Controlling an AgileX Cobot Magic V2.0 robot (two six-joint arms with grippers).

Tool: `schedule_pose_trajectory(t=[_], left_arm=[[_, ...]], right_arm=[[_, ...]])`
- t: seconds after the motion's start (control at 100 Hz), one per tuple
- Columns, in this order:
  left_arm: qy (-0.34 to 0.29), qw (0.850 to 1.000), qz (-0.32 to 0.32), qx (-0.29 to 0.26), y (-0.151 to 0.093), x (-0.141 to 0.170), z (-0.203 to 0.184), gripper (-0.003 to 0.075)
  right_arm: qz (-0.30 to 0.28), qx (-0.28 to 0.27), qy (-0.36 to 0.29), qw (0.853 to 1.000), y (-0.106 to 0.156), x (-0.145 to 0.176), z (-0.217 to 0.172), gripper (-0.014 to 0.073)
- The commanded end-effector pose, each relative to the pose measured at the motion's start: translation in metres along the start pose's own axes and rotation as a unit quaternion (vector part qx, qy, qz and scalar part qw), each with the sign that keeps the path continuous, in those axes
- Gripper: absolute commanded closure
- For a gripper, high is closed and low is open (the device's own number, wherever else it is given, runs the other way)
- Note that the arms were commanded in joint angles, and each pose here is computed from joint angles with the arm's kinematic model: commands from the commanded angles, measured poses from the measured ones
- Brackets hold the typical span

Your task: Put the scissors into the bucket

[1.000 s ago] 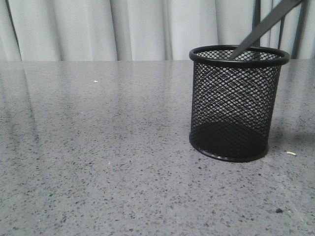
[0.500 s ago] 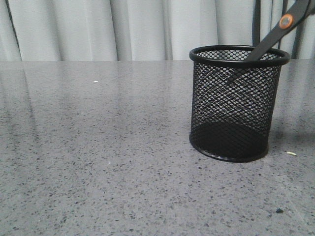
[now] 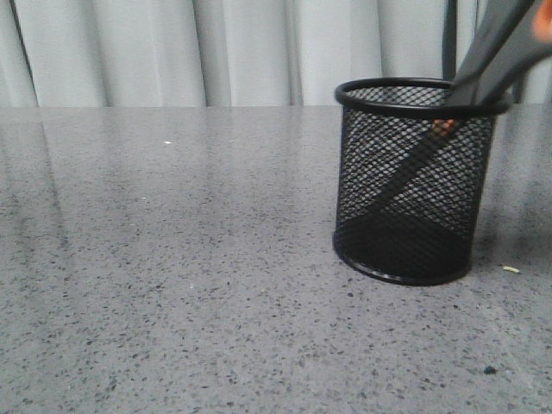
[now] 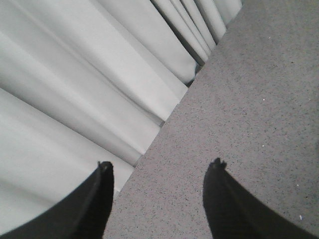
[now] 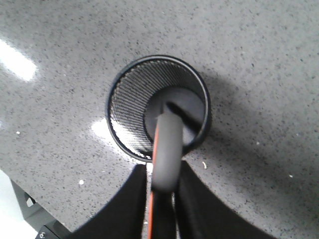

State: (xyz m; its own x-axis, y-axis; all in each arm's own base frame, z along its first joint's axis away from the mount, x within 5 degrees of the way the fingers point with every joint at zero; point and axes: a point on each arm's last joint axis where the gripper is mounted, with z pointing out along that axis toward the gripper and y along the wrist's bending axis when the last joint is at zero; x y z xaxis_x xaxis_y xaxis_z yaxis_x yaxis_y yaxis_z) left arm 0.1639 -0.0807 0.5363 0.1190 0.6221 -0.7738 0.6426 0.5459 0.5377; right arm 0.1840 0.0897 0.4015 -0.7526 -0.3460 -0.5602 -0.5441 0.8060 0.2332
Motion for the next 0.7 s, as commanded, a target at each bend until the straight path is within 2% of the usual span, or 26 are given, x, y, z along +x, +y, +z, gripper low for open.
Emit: schedule_pose_trajectory(t=[0.0,0.1,0.29,0.46,0.57,0.64,0.69], left_arm=[[-0.045,0.998,-0.009,-0.033,0.005,-0.012,-0.011,0.0344],[-0.045,0.998,-0.009,-0.033,0.005,-0.012,-0.011,0.0344],[-0.043,0.999,-0.009,-0.031,0.005,-0.011,-0.011,0.0344],[-0.041,0.999,-0.009,-0.027,0.004,-0.011,-0.012,0.0344],[-0.027,1.0,-0.008,-0.01,0.001,-0.009,-0.011,0.0365],[-0.019,1.0,-0.008,0.0,-0.001,-0.007,-0.011,0.043],[-0.016,1.0,-0.014,0.006,-0.002,-0.007,-0.011,0.0518]], right_arm=[[-0.015,-0.004,-0.046,0.999,0.006,-0.01,-0.016,0.0356],[-0.027,0.014,-0.064,0.997,0.007,-0.015,-0.027,0.0291],[-0.06,0.059,-0.122,0.989,0.013,-0.027,-0.064,0.0294],[-0.075,0.084,-0.204,0.972,0.024,-0.031,-0.103,0.0314],[-0.082,0.09,-0.253,0.96,0.031,-0.026,-0.12,0.0404],[-0.084,0.093,-0.275,0.953,0.033,-0.022,-0.127,0.0504],[-0.085,0.096,-0.294,0.947,0.034,-0.017,-0.129,0.0589]])
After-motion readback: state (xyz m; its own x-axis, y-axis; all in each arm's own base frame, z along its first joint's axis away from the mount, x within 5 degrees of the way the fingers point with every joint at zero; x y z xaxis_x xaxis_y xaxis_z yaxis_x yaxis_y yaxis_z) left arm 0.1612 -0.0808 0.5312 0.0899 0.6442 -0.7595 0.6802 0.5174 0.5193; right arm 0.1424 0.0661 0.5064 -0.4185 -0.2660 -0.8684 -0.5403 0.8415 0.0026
